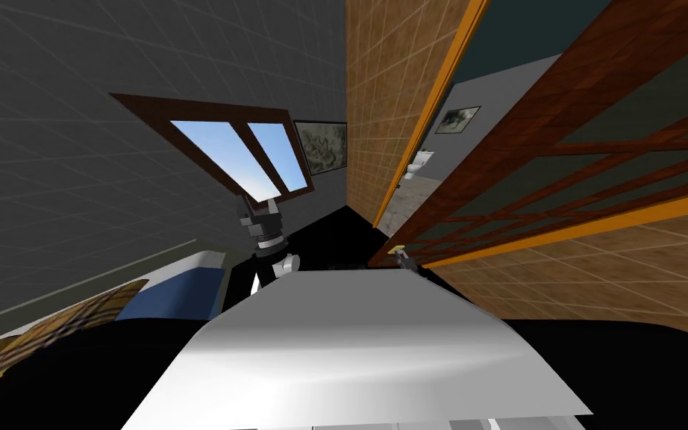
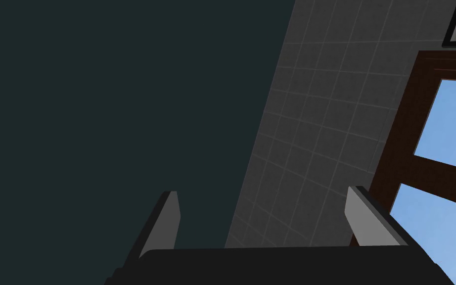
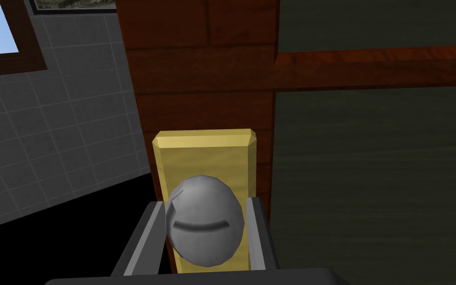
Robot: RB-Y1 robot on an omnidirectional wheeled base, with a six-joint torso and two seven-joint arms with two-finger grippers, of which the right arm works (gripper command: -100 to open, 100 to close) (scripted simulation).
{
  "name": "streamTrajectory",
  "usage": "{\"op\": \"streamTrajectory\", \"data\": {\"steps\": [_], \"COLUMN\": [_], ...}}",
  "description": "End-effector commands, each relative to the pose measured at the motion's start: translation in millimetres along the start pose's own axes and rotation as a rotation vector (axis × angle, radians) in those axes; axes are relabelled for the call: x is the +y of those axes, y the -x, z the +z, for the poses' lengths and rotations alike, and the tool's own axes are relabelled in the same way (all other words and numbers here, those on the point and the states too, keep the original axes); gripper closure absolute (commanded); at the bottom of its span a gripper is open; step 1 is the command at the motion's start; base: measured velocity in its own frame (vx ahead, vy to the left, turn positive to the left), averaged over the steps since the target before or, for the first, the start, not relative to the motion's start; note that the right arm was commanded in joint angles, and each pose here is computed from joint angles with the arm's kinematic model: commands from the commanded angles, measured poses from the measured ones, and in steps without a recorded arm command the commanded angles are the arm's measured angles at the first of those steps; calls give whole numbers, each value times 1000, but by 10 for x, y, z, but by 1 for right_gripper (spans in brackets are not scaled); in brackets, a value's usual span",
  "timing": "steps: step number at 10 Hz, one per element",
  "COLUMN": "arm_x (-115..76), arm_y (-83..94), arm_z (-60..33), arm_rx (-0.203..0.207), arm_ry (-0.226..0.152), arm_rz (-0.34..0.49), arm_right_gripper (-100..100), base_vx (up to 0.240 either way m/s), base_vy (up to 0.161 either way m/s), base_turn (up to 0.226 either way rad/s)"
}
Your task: Pull the door open
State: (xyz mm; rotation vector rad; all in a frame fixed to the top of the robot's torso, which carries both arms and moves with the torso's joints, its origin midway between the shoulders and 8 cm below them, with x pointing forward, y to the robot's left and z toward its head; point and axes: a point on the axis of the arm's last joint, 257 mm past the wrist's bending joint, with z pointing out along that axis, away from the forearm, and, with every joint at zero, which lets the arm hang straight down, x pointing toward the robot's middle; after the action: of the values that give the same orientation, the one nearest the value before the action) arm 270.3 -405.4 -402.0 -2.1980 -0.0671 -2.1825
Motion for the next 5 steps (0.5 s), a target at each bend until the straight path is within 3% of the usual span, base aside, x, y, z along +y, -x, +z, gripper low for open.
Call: {"op": "streamTrajectory", "data": {"steps": [1,5], "arm_x": [-2,6], "arm_y": [-4,-16], "arm_z": [-15,-29], "arm_rx": [2,6], "arm_ry": [-7,-21], "arm_rz": [1,0], "arm_right_gripper": [100,100], "base_vx": [-188,-204], "base_vy": [-79,-55], "base_turn": [156,135]}}
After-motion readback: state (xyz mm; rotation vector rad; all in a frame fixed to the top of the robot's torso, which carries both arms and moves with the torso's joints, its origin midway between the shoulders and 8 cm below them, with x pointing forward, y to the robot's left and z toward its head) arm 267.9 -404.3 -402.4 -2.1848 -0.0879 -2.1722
